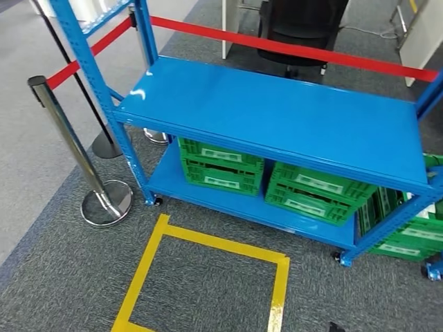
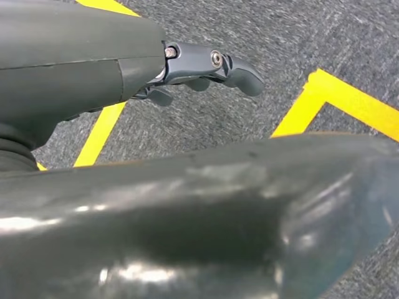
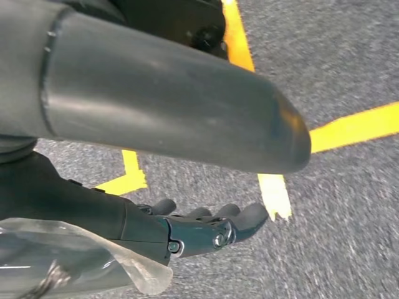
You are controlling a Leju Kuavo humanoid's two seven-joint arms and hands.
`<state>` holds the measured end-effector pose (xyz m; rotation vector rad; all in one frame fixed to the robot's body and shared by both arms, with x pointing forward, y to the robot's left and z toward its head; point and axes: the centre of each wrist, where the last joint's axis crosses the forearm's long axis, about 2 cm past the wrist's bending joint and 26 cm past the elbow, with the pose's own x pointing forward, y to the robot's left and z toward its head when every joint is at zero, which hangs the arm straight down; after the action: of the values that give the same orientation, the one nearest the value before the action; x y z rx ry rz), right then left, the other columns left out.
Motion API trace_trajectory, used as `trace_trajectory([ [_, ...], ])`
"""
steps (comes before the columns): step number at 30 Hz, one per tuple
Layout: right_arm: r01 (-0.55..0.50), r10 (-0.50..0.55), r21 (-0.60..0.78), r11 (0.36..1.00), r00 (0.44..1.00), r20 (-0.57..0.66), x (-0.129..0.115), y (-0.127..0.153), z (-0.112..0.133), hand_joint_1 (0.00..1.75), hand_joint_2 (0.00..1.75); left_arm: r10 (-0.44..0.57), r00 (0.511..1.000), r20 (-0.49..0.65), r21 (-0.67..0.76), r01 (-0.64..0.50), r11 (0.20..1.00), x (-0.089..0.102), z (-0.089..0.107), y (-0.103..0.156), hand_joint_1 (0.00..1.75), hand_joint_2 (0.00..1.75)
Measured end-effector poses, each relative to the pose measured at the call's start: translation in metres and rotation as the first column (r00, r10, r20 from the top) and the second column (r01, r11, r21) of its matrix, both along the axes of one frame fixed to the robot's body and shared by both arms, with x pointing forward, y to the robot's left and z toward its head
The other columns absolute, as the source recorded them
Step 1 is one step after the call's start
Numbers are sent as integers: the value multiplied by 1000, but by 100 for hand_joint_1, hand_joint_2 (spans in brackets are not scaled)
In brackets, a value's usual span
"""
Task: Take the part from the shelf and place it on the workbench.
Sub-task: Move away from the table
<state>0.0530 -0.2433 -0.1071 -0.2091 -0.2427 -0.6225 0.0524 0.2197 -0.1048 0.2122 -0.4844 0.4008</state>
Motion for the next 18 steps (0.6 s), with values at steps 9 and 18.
trace_trajectory([
  [9, -19, 19, 8, 1000, 1000, -8, -2, 0, 0, 0, 0, 3, 1000, -22, 9, -3, 1000, -3, -1, 1, 0, 0],
  [18, -82, 82, 42, 996, 997, 6, 0, 3, 0, 0, 0, 13, 1000, -3, 11, -13, 1000, -2, -1, 3, 0, 0],
])
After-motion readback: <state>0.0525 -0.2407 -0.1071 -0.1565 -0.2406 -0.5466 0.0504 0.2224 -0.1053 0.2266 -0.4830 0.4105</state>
